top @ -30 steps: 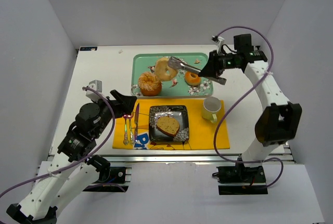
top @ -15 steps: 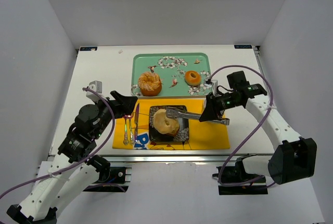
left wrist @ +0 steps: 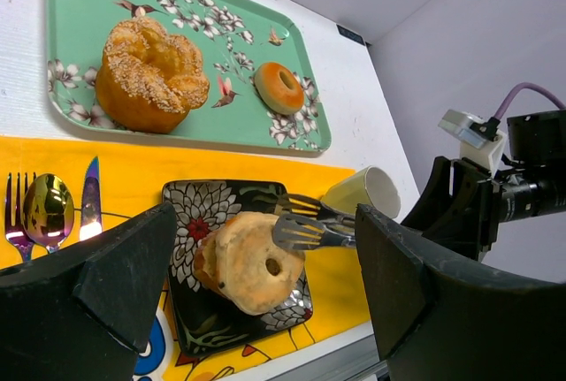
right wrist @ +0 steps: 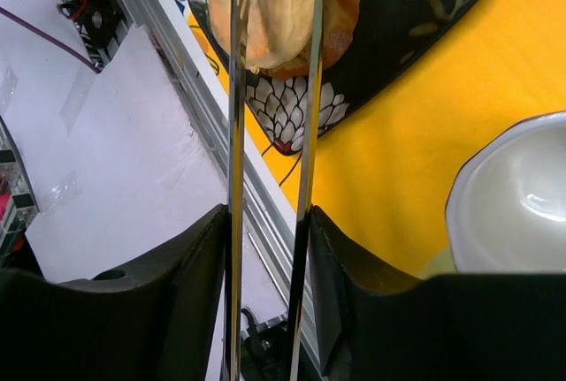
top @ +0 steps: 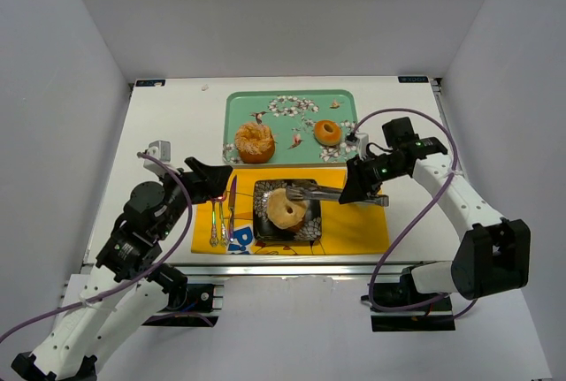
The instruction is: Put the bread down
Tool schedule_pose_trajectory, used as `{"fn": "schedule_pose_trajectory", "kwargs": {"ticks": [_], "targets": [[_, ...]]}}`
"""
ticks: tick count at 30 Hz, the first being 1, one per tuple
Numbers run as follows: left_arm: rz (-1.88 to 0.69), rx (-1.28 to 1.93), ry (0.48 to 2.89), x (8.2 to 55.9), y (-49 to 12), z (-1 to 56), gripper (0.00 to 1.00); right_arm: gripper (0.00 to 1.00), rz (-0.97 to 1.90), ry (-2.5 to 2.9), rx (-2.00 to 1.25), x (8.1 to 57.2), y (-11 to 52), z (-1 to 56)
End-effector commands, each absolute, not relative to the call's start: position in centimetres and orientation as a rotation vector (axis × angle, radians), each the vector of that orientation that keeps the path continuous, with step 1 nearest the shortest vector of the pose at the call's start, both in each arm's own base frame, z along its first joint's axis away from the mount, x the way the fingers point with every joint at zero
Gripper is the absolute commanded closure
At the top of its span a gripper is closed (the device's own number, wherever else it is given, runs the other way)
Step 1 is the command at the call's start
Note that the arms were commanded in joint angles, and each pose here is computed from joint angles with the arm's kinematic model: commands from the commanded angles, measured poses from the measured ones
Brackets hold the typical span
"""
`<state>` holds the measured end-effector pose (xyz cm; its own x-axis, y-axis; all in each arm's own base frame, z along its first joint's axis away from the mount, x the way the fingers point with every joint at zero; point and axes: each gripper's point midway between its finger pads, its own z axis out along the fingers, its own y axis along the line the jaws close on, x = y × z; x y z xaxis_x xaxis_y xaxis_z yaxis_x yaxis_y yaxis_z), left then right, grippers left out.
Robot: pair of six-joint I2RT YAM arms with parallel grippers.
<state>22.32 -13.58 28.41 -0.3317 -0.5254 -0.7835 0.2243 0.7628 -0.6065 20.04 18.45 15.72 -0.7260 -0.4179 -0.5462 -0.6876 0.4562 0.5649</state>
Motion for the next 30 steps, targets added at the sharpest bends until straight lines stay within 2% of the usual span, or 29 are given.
{"fn": "schedule_pose_trajectory", "kwargs": {"ticks": [1,6,13,18,21,25,30], "targets": [[-0.782,-0.243,1.742,22.1,-13.5,28.8,0.09,0.54,1.142,2.242,-0.983,21.6,19.2,18.8],[-0.779,-0.239,1.747,22.1,-13.5,28.7,0.09,0.5,1.098,2.206,-0.982,22.6,19.3,19.7],[-0.775,-0.231,1.748,22.3,-13.6,28.8,0.09,0.52,1.023,2.17,-0.965,24.8,19.1,21.0],[-0.776,-0.231,1.745,22.3,-13.6,28.8,0.09,0.6,0.763,2.108,-0.879,31.8,17.9,22.8],[-0.776,-0.229,1.746,22.3,-13.7,28.7,0.09,0.62,0.573,2.112,-0.849,36.4,16.7,22.5],[-0.77,-0.234,1.743,22.2,-13.4,28.8,0.09,0.6,0.364,2.122,-0.873,40.5,14.9,21.3],[-0.773,-0.249,1.733,22.0,-13.1,28.7,0.09,0.55,0.292,2.163,-0.941,42.2,14.3,19.1]]}}
